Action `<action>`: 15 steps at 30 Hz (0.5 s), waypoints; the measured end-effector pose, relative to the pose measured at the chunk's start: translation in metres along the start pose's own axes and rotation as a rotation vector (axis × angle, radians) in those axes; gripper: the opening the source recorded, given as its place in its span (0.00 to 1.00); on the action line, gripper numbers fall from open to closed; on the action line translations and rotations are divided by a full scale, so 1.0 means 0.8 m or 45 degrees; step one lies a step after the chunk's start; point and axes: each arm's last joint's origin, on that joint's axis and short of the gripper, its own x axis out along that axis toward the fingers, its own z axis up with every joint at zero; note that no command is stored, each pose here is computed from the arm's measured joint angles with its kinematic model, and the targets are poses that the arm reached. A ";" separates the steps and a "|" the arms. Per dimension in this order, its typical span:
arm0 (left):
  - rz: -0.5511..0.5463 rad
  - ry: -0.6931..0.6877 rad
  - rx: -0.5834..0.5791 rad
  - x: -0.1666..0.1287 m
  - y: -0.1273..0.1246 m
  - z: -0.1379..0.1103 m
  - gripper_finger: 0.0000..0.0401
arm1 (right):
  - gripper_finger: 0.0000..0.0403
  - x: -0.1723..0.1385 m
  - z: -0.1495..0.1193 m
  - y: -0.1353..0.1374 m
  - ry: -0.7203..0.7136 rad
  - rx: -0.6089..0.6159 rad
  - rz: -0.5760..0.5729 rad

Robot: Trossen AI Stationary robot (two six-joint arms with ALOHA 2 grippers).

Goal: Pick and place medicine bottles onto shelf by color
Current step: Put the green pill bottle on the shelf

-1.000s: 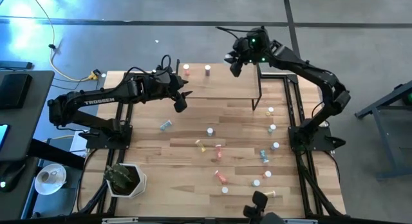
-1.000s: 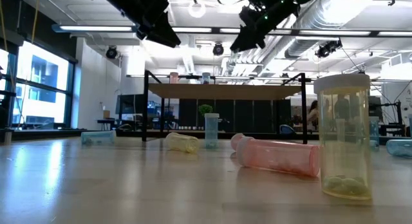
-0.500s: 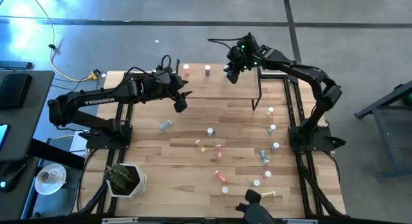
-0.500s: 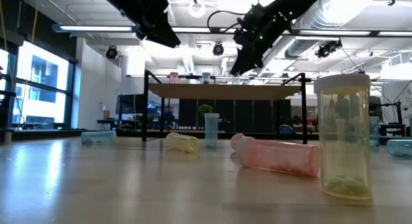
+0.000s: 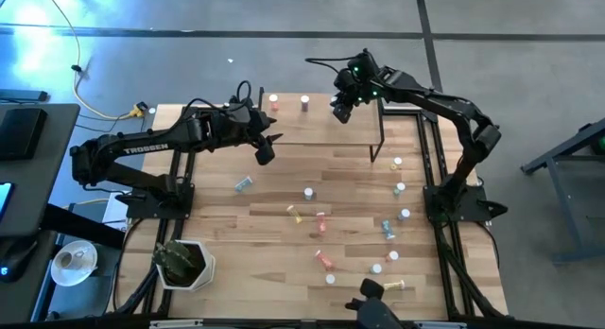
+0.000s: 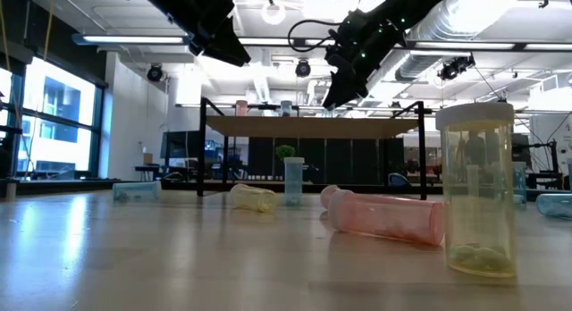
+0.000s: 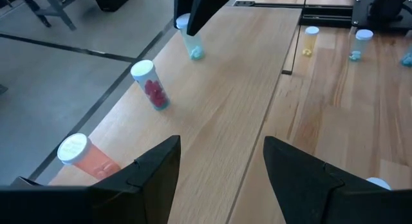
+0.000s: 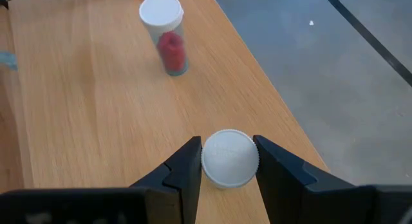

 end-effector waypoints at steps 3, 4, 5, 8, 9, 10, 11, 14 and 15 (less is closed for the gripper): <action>0.000 0.000 0.000 0.000 0.000 0.000 0.53 | 0.30 0.000 0.000 0.000 -0.001 -0.002 0.000; 0.000 0.000 0.000 0.000 0.000 0.000 0.53 | 0.30 0.000 0.000 0.000 -0.001 -0.003 0.000; 0.000 0.000 0.000 0.000 0.000 0.000 0.53 | 0.30 0.000 0.000 0.000 -0.001 -0.003 0.000; 0.000 0.000 0.000 0.000 0.000 0.000 0.53 | 0.31 0.000 0.000 0.000 0.000 -0.004 0.001; 0.000 -0.001 0.000 0.000 0.000 0.000 0.53 | 0.32 0.000 0.000 0.000 0.000 -0.009 0.001; 0.000 0.000 0.000 0.000 0.000 0.000 0.53 | 0.33 0.000 0.000 0.000 0.001 -0.012 0.000; 0.000 -0.001 0.000 0.000 0.000 0.000 0.53 | 0.33 0.000 0.000 0.000 0.004 -0.012 0.000; 0.000 -0.001 0.000 0.000 0.000 0.000 0.53 | 0.36 0.001 -0.001 0.000 0.012 -0.010 0.002; 0.000 0.000 0.000 0.000 0.000 0.000 0.53 | 0.37 0.001 -0.001 0.000 0.012 -0.011 0.002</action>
